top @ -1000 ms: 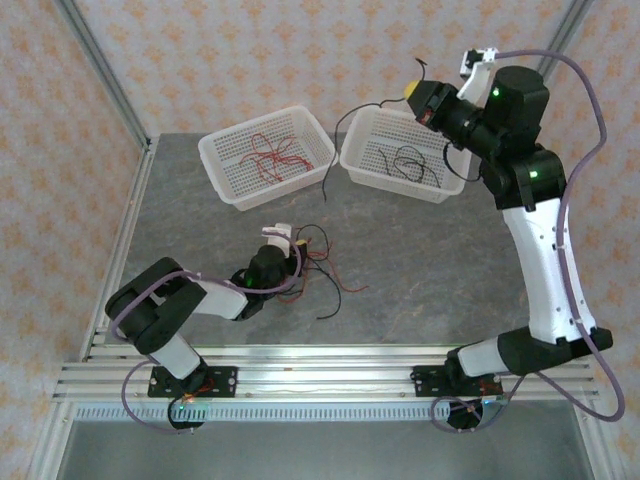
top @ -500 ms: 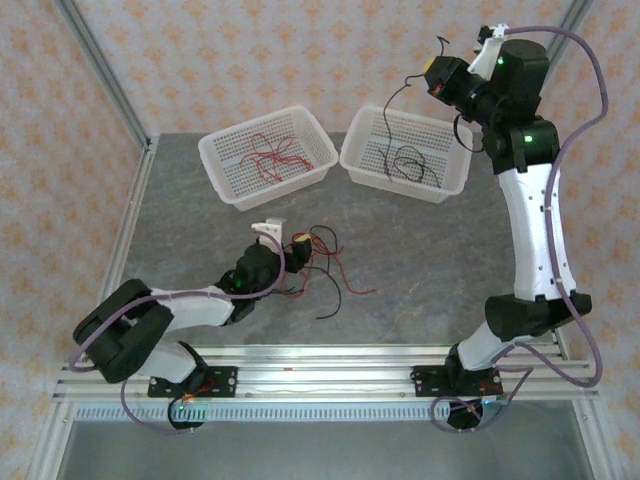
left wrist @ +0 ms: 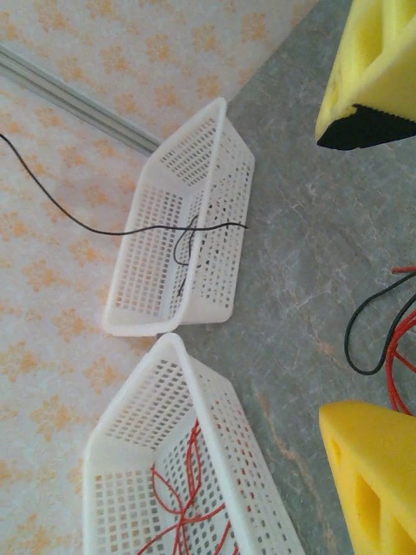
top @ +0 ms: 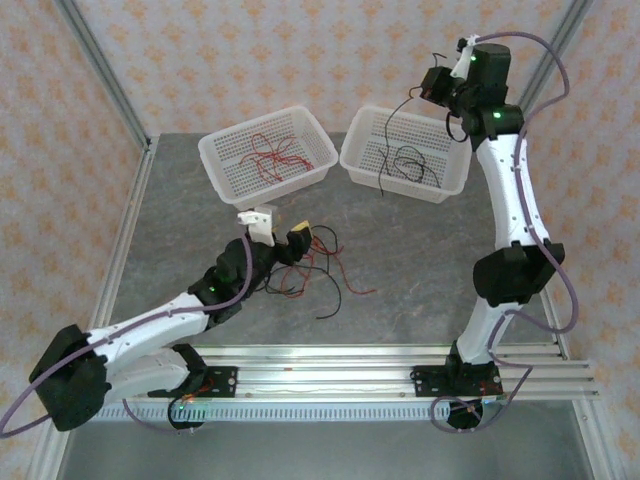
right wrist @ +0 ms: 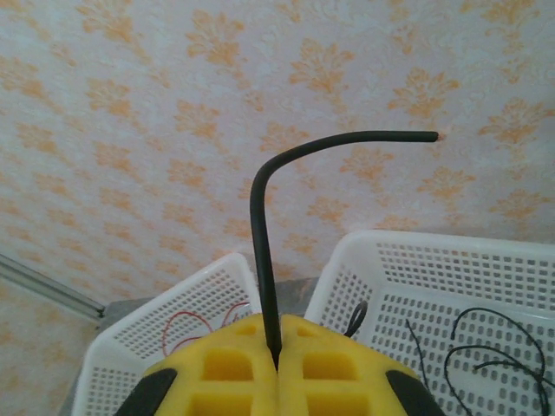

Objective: Untangle the cables

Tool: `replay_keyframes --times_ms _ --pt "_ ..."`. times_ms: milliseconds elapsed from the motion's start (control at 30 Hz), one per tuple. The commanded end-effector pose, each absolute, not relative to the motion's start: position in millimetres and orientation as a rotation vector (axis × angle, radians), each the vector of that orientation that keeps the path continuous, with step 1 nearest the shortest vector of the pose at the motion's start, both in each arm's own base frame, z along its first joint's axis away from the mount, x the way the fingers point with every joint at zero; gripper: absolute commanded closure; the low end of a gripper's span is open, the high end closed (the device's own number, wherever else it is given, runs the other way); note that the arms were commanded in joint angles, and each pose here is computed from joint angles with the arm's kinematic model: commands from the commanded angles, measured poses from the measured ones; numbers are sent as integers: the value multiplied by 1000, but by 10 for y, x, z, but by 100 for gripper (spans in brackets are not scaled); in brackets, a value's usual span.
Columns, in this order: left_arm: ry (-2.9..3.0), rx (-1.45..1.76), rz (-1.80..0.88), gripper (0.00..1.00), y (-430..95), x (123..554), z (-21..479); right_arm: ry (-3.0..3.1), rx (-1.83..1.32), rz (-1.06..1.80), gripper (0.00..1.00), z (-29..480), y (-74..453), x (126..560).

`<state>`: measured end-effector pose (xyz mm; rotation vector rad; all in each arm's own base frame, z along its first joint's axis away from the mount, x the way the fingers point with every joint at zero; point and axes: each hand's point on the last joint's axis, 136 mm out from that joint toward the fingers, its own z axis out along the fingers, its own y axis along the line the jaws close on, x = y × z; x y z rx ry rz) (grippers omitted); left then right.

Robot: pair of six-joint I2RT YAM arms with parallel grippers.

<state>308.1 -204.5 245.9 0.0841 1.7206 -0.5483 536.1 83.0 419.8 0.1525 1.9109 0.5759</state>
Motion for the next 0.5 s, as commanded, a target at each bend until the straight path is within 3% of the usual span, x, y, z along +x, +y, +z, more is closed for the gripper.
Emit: replay_keyframes --times_ms 0,300,467 --pt "1750 67 -504 23 -1953 3015 2530 1796 109 504 100 4574 761 5432" --pt "1787 -18 -509 23 -1759 2861 2465 1584 83 558 100 5512 759 5076" --pt "1793 -33 -534 24 -1741 2820 2428 1525 91 515 100 5666 673 5052"
